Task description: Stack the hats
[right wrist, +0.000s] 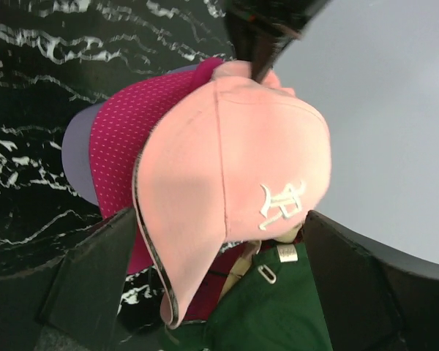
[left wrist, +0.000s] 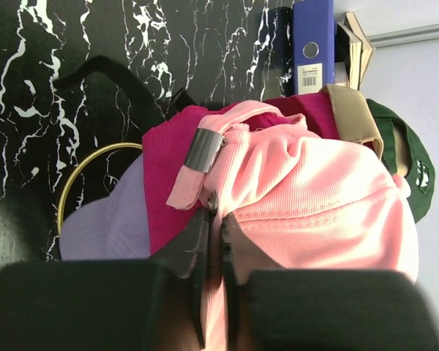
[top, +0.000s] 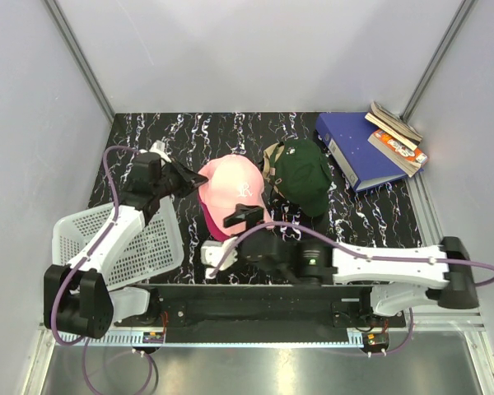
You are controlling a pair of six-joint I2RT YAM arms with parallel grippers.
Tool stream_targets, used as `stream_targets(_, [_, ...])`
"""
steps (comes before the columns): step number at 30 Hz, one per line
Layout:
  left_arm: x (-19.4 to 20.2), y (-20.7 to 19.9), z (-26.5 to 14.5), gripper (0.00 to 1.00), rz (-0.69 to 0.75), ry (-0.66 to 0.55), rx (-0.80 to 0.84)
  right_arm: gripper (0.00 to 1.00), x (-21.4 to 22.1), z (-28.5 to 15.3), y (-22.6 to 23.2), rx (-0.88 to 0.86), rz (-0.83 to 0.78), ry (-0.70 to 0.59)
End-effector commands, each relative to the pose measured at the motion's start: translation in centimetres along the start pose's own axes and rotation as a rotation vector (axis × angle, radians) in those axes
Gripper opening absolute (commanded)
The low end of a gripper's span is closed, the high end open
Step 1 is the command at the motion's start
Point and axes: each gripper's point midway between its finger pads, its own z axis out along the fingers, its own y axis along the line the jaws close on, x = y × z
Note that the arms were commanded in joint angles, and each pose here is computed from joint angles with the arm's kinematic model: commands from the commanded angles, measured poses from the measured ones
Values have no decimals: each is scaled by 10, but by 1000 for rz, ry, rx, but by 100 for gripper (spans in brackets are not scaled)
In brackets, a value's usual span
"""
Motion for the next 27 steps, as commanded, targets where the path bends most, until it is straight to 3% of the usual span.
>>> stream_targets(1, [0,27,-2,22,43,0,-143,100,-12,-41,-34,71,330,-143])
stream_targets(2, [-4,27,-5,30,45,-16,-152,100,-7,-45,-39,95,369,-134])
stream_targets(3, [-7,23,-9,48,46,-25,-156,100,-4,-47,-44,108,408,-130])
stream_targets(11, [-33,0,-43,84,90,-119,-145,100,36,-60,-98,236,792,-105])
stream_targets(13, [-48,-10,-60,95,117,-187,-132,100,66,-68,-124,323,940,-81])
stream_targets(18, [-87,-23,-108,99,233,-401,-177,100,147,-103,-185,547,1223,-50])
stream_targets(20, [-99,-20,-122,99,273,-455,-216,100,173,-107,-190,550,1310,-23])
stream_targets(21, [-102,-21,-128,99,284,-472,-215,100,184,-109,-193,561,1384,-24])
stream_targets(22, [-105,-19,-132,99,295,-486,-223,100,225,-121,-199,649,1442,33])
stream_targets(24, [-107,-19,-138,99,320,-502,-227,100,245,-121,-194,627,1557,12])
stream_targets(27, [-106,-17,-140,99,342,-503,-236,100,305,-143,-181,737,1729,41])
